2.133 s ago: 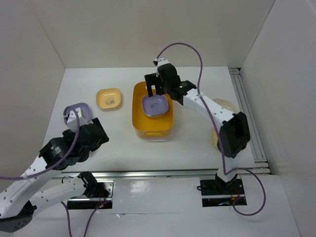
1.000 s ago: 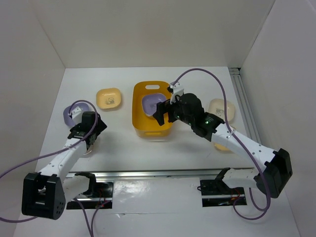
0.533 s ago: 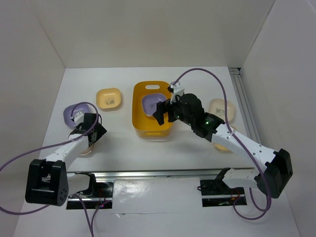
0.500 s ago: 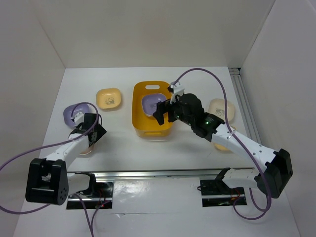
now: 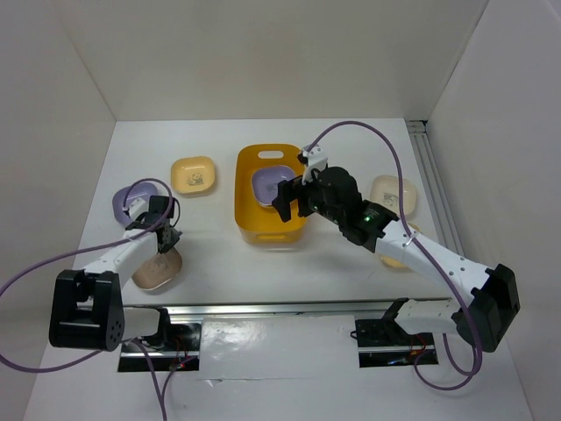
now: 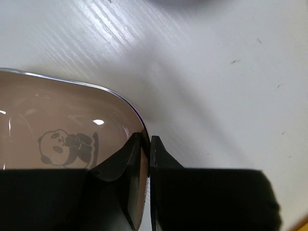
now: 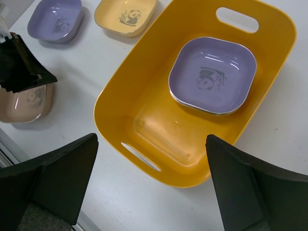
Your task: Place the plates into the plastic bin on the countertop
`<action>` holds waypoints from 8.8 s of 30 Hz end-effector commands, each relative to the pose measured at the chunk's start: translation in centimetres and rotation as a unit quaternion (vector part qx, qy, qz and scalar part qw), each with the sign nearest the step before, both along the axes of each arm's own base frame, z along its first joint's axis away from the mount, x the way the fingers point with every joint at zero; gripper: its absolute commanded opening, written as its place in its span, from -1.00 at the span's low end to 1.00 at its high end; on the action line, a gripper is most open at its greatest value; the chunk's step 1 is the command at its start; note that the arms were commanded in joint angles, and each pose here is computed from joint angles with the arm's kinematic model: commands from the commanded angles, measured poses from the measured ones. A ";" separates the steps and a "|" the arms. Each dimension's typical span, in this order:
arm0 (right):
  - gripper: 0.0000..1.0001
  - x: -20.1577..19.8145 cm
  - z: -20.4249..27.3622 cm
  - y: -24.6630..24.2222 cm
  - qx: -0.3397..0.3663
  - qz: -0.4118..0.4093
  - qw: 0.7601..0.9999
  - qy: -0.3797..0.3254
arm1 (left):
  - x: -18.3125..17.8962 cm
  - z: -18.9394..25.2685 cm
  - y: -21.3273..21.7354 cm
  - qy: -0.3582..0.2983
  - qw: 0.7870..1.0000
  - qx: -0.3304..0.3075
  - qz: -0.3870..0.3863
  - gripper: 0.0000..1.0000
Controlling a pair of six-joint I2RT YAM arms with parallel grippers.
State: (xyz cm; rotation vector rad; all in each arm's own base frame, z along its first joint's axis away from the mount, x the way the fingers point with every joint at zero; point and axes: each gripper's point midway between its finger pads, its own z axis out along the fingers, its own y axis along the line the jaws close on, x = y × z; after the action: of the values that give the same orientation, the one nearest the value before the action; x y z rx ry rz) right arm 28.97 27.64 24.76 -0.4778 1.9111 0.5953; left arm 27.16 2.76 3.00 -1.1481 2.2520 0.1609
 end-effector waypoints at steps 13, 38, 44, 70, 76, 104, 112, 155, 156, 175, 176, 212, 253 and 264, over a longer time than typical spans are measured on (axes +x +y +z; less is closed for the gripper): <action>1.00 0.6 4.6 -1.2 0.031 -0.043 0.998 -0.046 | 0.6 7.9 -5.8 -0.078 0.994 -0.035 -0.066 -1.00; 1.00 -2.1 11.2 -10.3 0.077 -0.175 0.977 -0.098 | 16.5 29.5 -28.8 -0.291 0.908 -0.155 -0.259 -1.00; 1.00 -2.1 9.9 -10.1 0.068 -0.168 0.980 -0.083 | 20.3 25.9 -32.6 -0.263 0.910 -0.183 -0.263 -1.00; 1.00 -2.6 7.1 -8.6 0.050 -0.121 0.990 -0.056 | 20.0 27.1 -32.2 -0.283 0.911 -0.177 -0.242 0.81; 1.00 -2.4 7.7 -8.5 0.059 -0.120 0.989 -0.062 | 18.3 34.1 -23.3 -0.349 0.921 -0.066 -0.163 1.00; 1.00 -1.6 -1.5 -2.8 0.043 0.004 0.999 0.004 | 27.7 10.9 4.2 -0.065 0.981 0.007 -0.184 0.91; 1.00 -1.7 -0.2 -3.1 0.048 0.000 0.999 -0.005 | 27.3 6.7 4.0 -0.027 0.983 -0.012 -0.182 0.82; 1.00 0.4 0.2 -14.1 0.016 -0.278 0.960 0.012 | 17.2 31.5 -11.8 -0.282 0.937 -0.050 -0.198 -1.00; 1.00 0.5 0.5 -14.6 0.020 -0.285 0.958 0.009 | 16.8 31.2 -12.7 -0.283 0.937 -0.051 -0.199 -1.00; 1.00 11.0 -4.5 -26.8 0.050 -0.363 0.927 0.075 | 18.4 19.5 -26.0 -0.180 0.947 -0.045 -0.263 -1.00; 1.00 11.1 -5.0 -26.6 0.050 -0.358 0.929 0.082 | 18.9 18.9 -25.7 -0.176 0.949 -0.043 -0.259 -1.00; 1.00 13.8 -13.1 -25.8 -0.009 -0.352 0.922 0.160 | 10.8 27.4 -27.5 -0.264 0.893 -0.078 -0.357 1.00; -1.00 15.6 0.7 -8.1 -0.144 -0.248 0.958 0.014 | -4.1 24.8 -11.5 -0.196 0.933 0.056 -0.296 1.00; -1.00 15.3 -1.8 5.8 -0.210 -0.118 0.971 0.001 | -4.1 23.2 -10.8 -0.179 0.941 0.070 -0.278 1.00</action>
State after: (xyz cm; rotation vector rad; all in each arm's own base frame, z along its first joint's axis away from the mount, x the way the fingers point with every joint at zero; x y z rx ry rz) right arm 44.18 33.24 23.85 -0.4473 2.0331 0.0957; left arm 22.83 -8.49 26.04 -0.3509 2.1227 -0.1258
